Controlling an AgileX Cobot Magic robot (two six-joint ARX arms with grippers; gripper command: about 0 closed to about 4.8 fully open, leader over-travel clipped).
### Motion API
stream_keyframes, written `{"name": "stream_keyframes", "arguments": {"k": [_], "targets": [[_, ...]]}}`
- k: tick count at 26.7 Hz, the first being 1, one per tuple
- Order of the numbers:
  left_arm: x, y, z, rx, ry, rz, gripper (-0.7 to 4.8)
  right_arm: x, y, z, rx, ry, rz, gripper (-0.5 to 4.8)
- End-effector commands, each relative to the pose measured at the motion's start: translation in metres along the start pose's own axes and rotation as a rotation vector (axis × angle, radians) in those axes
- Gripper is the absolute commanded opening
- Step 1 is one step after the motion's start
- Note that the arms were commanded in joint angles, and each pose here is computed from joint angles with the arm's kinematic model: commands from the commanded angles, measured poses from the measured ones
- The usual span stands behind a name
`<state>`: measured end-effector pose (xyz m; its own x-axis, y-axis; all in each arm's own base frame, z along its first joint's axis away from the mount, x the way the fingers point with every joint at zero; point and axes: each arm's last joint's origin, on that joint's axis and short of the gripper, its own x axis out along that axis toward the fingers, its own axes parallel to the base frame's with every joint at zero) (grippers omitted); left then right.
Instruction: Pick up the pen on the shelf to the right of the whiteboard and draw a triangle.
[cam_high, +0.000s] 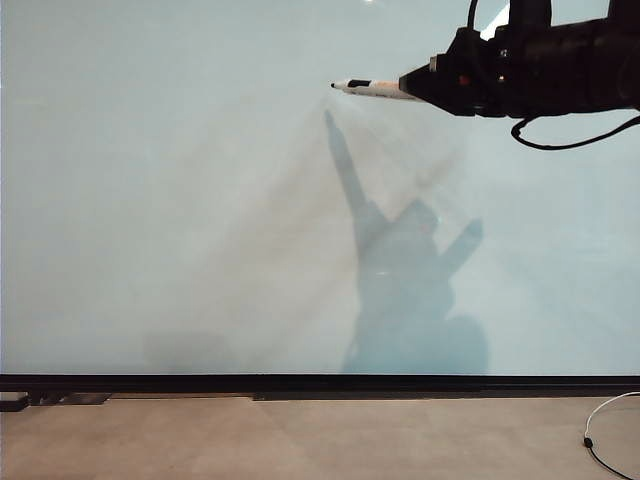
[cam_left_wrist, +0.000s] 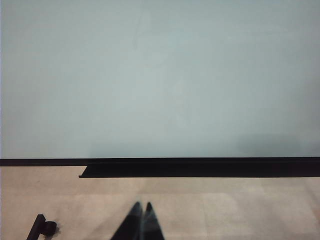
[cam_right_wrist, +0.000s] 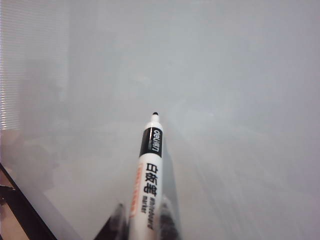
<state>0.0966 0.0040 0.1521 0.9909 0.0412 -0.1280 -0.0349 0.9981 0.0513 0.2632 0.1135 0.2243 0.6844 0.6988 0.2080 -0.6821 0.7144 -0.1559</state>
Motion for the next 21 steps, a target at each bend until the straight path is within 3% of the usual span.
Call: {"name": "stream_keyframes", "arguments": {"k": [1, 21], "targets": [[0.000, 0.000, 0.002, 0.000, -0.010, -0.004, -0.05, 0.000, -0.001, 0.003, -0.009, -0.016, -0.036, -0.04], [0.000, 0.000, 0.002, 0.000, -0.010, -0.004, -0.05, 0.001, -0.003, -0.009, 0.000, 0.033, -0.085, -0.04]]}}
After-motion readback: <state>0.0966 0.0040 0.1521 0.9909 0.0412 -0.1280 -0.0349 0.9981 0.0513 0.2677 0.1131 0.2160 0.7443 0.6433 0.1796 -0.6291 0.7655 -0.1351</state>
